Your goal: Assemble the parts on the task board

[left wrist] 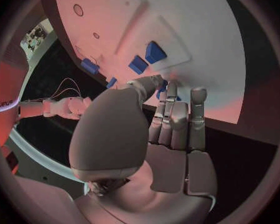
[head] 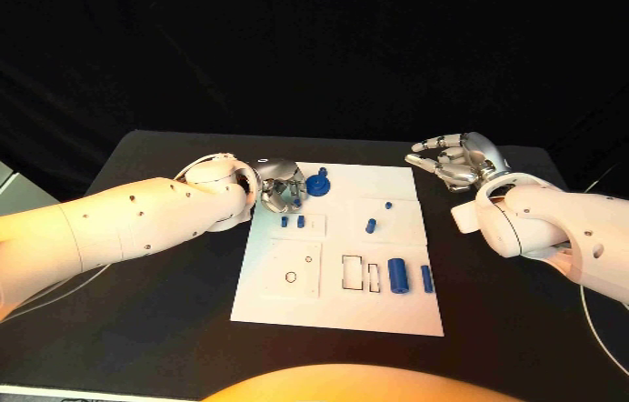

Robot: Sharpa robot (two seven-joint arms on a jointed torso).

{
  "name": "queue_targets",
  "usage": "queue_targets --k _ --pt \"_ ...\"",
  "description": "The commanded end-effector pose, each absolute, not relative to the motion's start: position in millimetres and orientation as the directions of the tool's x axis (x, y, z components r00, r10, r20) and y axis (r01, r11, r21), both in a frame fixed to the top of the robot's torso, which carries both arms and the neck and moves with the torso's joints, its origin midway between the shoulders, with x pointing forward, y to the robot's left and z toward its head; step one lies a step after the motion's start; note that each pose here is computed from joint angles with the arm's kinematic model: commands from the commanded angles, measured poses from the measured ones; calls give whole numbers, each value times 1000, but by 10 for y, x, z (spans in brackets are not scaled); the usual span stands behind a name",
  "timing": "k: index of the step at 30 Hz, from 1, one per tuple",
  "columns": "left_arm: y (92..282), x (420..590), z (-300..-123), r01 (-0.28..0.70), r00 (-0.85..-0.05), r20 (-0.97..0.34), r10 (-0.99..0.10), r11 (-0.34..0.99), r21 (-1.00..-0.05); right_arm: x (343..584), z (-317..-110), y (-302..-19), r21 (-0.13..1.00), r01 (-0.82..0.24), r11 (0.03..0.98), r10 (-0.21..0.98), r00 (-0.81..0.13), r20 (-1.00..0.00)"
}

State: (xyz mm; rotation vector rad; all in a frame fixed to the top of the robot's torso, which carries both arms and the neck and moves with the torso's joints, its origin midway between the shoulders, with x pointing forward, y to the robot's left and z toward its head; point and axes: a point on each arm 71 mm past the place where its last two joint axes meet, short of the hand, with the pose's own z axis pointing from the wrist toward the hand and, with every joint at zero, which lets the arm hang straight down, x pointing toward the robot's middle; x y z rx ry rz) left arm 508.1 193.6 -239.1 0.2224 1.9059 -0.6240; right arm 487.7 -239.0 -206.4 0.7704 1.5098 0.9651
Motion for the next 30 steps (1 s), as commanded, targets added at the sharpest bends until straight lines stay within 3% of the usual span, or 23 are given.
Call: queue_targets --k 1,13,21,26,30 --pt "1937 5078 -2388 426 -417 -899 -137 844 -326 4874 -2059 -2378 890 -56 453 875 -165 -456" --pt "1998 5070 -2421 407 -449 -887 -105 860 -308 4879 -2066 -2402 886 -50 461 871 -165 -462" --pt "2093 5087 -2408 387 -428 -896 -120 871 -301 4884 -2074 -2396 866 -68 495 845 -193 -499" --pt "2290 5143 -2342 331 -403 -890 -211 874 -357 4883 -2096 -2350 804 -127 580 759 -274 -591" --pt "2532 5209 -2242 220 -403 -813 -420 818 -532 4877 -2120 -2296 694 -227 683 615 -333 -715"
